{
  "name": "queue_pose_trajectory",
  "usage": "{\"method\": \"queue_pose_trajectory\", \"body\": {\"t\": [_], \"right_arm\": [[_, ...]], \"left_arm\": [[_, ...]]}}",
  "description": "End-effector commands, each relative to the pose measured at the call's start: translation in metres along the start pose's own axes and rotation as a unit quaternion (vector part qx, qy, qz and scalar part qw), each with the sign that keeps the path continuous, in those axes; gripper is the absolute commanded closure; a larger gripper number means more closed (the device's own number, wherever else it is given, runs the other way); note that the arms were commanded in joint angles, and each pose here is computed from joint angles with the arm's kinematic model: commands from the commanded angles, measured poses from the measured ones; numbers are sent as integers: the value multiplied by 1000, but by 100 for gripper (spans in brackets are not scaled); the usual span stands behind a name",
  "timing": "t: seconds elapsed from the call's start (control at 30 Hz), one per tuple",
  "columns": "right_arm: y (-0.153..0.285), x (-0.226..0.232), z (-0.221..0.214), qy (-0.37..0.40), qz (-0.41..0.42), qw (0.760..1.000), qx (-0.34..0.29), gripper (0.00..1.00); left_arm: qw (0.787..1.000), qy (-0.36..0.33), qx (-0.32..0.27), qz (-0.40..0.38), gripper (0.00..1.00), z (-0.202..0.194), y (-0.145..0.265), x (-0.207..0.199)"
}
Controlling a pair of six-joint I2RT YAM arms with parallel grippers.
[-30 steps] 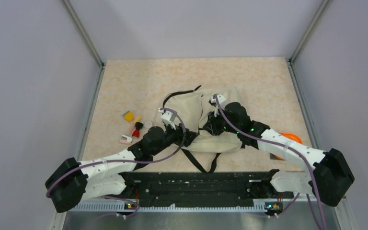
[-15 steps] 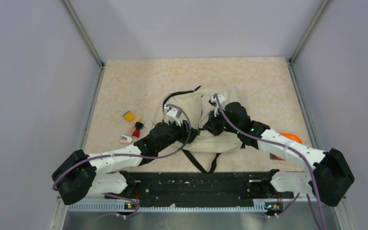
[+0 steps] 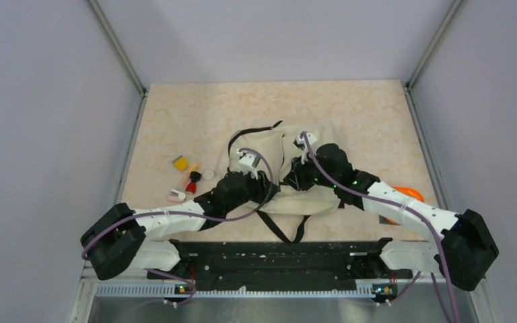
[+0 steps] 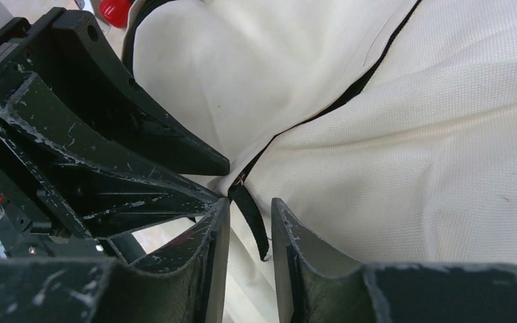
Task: Pack the student bag
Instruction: Unzip the student bag at the center of the board.
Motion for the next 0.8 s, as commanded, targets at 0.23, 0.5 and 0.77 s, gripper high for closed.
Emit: {"method": "queue_pose_trajectory", "body": {"t": [0.23,0.5,0.77], "right_arm": [[4,-4,-15,-3,-17,1000,18,63],[3,-1,-16,-7,-4,1000,12,62],[-5,-1,-7,-12,-6,1000,-7,88]], "left_arm": [[999,9,-34,-29,69,19,-3,-16],[999,9,-36,-34,78,20,-2,-18],[999,8,-38,-34,93,20,0,-18]]}}
Point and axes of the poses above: each gripper's point midway between its finger pads, its own y axis back along the fingers, its own x axis along the line the jaws close on, z = x × y, the point moved 4 cm from there along y, back along the fingers, and after that the axes turned 1 degree about y, right-handed, at the moved point
